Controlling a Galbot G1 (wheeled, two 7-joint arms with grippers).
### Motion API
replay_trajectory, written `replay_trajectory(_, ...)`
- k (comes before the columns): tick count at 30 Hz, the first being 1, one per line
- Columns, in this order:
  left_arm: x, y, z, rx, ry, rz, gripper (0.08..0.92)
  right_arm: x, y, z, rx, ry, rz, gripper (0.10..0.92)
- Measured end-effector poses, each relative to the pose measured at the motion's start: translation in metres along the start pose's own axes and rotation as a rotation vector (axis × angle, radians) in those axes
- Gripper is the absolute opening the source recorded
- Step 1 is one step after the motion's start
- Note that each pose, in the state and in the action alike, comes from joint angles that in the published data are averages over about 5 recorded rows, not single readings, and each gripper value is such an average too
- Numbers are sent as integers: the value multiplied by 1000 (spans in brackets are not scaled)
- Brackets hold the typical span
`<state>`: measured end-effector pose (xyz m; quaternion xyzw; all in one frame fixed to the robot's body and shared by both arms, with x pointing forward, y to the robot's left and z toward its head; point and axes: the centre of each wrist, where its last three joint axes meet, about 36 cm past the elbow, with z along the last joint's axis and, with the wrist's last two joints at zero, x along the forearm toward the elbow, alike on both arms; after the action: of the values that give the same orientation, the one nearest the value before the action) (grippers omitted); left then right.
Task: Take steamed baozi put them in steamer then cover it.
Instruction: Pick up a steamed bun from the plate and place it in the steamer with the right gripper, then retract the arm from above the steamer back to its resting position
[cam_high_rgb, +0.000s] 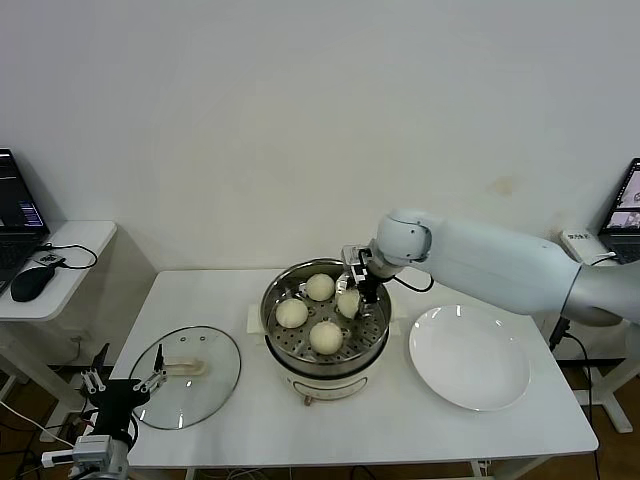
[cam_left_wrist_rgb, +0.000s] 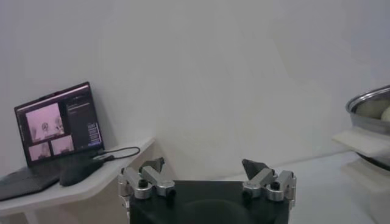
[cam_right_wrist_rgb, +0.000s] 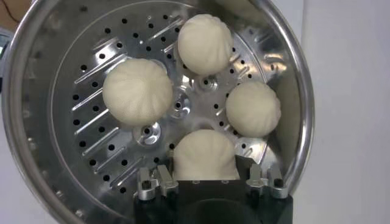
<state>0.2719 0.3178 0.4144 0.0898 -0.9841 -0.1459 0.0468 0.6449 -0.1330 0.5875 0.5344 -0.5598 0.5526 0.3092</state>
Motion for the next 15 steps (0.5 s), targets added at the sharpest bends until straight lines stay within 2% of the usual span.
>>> replay_trajectory(4,0,1,-1,2,-3,-1,823,7,-2,1,-3,-5,12,814)
replay_trajectory(10,0,1,-4,4,-11,0,823,33,-2,7,-22,-39,55,822)
replay_trajectory(15,-2,0,-7,4,-14,5,823,56,15,18,-68,-120,123,823)
